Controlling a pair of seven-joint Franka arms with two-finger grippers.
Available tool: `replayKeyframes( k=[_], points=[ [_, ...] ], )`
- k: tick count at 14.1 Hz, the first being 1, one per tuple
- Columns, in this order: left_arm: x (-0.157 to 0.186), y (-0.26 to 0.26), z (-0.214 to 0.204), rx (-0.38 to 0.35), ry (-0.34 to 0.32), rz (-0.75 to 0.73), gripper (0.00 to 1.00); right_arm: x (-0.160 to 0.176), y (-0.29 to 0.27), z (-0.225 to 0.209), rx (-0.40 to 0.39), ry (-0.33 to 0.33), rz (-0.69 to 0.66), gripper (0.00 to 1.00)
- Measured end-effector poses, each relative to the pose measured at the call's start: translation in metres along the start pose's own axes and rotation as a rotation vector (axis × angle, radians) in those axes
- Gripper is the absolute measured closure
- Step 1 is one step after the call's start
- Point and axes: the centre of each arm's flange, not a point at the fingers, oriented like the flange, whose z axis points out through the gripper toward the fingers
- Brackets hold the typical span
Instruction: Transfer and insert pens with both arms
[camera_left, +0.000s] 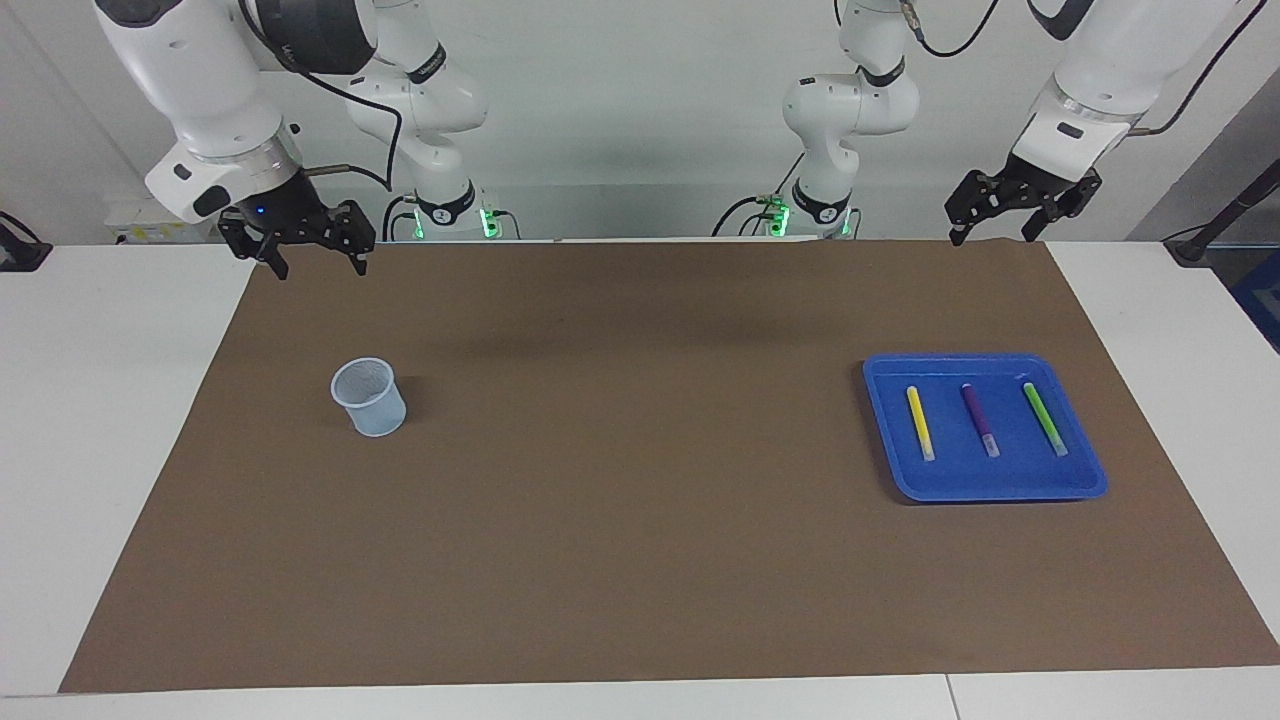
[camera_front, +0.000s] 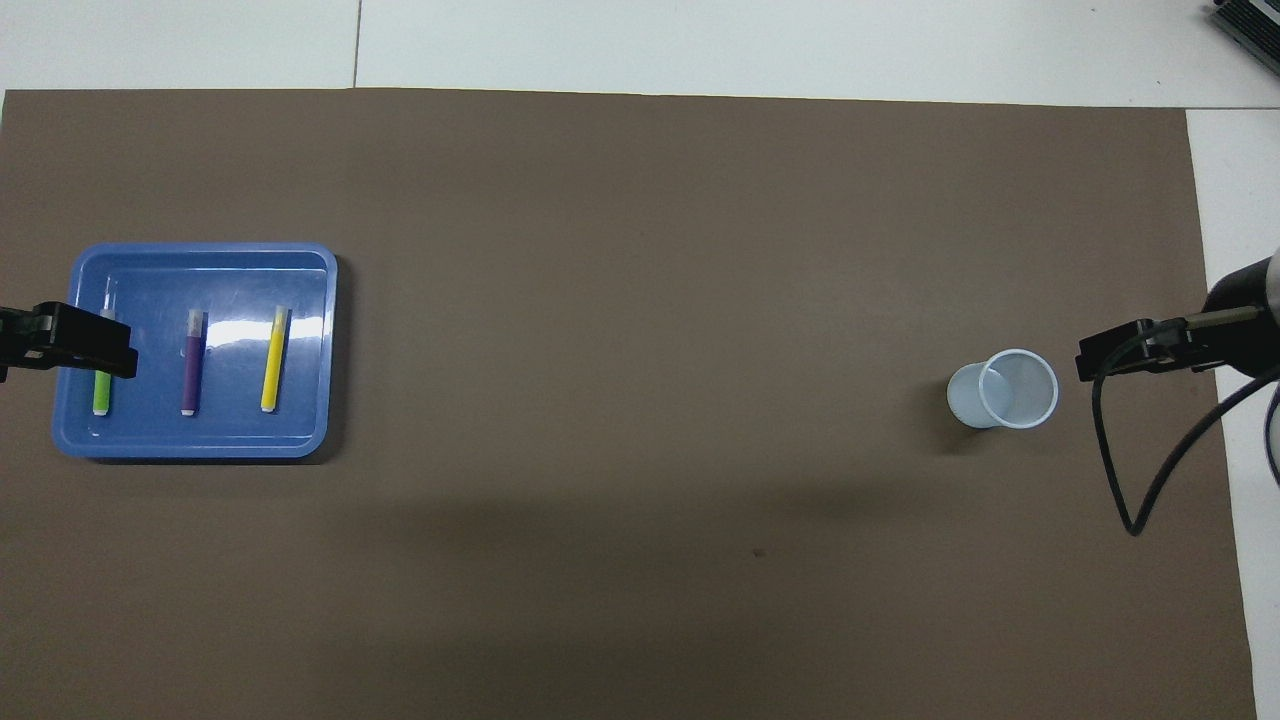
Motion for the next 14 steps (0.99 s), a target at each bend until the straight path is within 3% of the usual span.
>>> replayKeyframes(
  k=[14],
  points=[
    [0.012,-0.002,0.010,-0.002,0.060,0.010,0.00,-0.001,-0.029,-0.004,-0.005,0.007,-0.046,0.00]
  ],
)
